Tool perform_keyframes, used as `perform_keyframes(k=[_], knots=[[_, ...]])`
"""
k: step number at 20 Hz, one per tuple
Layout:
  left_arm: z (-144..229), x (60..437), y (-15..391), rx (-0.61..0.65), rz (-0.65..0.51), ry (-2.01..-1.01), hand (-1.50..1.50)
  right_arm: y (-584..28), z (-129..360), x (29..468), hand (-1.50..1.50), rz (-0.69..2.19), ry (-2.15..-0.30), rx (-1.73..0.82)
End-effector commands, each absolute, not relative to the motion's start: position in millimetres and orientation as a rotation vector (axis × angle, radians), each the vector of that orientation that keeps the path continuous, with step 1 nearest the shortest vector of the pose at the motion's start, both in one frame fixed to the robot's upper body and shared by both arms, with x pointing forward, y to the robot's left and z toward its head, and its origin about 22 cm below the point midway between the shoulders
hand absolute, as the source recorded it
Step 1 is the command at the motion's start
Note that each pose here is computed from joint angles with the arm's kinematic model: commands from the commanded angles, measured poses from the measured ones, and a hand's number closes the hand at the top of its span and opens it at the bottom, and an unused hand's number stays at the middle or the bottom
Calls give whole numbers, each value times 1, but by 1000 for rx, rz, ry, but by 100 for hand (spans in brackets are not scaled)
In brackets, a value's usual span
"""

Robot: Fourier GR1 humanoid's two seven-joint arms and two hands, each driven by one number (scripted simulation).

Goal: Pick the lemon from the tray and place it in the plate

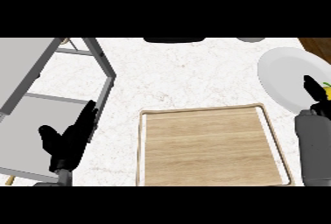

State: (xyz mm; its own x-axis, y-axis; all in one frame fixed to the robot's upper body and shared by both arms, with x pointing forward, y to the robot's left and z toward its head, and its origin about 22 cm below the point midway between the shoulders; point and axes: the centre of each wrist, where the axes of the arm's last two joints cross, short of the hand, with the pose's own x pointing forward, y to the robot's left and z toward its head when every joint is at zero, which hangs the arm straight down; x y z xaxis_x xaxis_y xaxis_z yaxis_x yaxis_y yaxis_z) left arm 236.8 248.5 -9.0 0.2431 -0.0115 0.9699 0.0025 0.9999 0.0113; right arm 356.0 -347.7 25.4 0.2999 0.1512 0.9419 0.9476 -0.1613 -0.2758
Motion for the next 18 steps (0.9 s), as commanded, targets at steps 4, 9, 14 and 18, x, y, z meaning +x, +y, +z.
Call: perform_keyframes(k=[4,9,14,18], knots=[[-37,232,254,22,22,-1185,0,-302,3,313,-150,-938,-1129,-1406],[-37,225,252,18,-5,-1184,0,-278,-20,299,-150,-863,-1090,-1413],[-22,232,237,6,-6,-1175,0,-278,-32,281,-150,-846,-1044,-1422],[-45,236,230,10,-2,-1190,0,-258,-34,283,-150,-856,-1058,-1392]])
